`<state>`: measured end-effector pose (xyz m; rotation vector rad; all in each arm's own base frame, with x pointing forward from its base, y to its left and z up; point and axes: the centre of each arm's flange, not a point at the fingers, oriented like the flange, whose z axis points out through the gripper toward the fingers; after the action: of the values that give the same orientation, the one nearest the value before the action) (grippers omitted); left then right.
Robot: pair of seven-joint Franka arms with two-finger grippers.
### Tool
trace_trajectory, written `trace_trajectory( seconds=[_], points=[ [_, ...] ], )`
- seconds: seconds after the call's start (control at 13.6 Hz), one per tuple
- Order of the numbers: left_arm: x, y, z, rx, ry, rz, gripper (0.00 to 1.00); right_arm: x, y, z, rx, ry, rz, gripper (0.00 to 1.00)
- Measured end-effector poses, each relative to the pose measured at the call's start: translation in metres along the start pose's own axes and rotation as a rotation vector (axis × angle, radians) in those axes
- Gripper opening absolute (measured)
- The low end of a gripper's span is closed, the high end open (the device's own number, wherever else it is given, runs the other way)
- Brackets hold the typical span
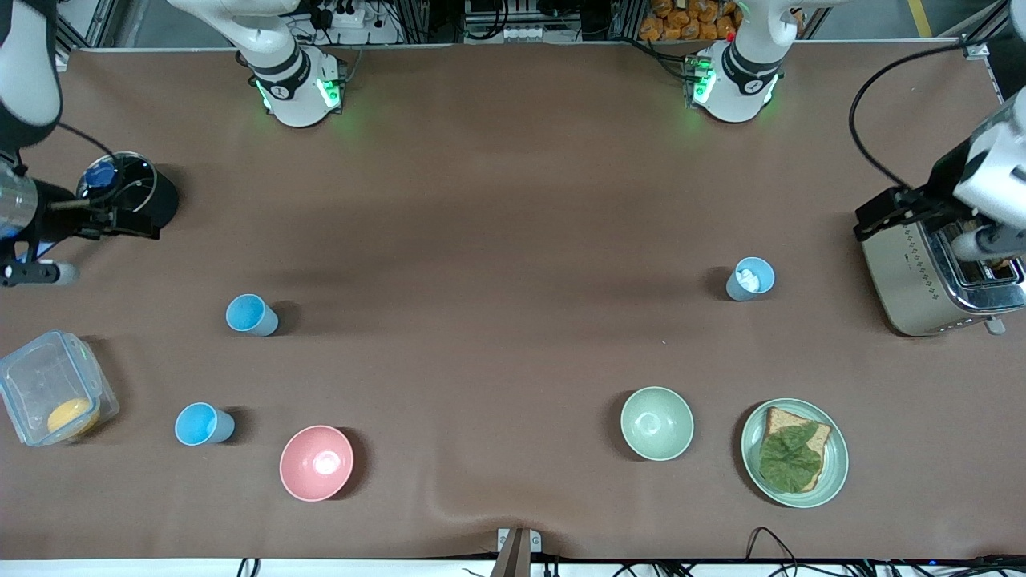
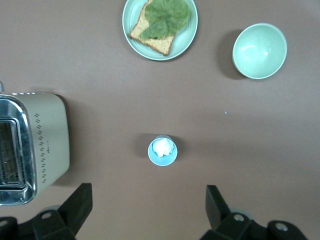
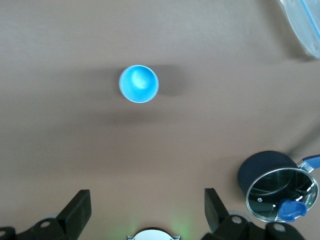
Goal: Stack blue cups with both arms
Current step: 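Reach the right gripper to one blue cup while the left gripper reaches another, then close the right gripper on its blue cup while the left gripper grasps the tissue cup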
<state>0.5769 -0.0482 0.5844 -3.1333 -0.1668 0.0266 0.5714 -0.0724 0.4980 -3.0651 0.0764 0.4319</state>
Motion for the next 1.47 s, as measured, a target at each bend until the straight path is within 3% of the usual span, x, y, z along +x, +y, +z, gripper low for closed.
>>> trace_trajectory(
  seconds=[0.15, 0.37, 0.59, 0.96, 1.47],
  points=[
    [0.007, 0.003, 0.046, 0.003, -0.022, 0.004, 1.00, 0.028, 0.020, 0.038, 0.007, -0.030, 0.028, 1.00],
    [0.000, 0.012, 0.125, 0.007, -0.054, 0.021, 1.00, 0.077, 0.028, 0.104, 0.001, -0.033, 0.035, 1.00],
    [-0.016, 0.023, 0.180, 0.008, -0.064, 0.048, 1.00, 0.102, 0.022, 0.142, -0.006, -0.031, 0.022, 1.00],
    [-0.048, 0.039, 0.249, -0.003, -0.029, 0.087, 1.00, 0.118, 0.016, 0.183, -0.009, -0.057, 0.010, 1.00],
    [-0.059, 0.019, 0.299, -0.011, -0.035, 0.084, 1.00, 0.125, -0.005, 0.228, -0.027, 0.018, -0.024, 1.00]
  ],
)
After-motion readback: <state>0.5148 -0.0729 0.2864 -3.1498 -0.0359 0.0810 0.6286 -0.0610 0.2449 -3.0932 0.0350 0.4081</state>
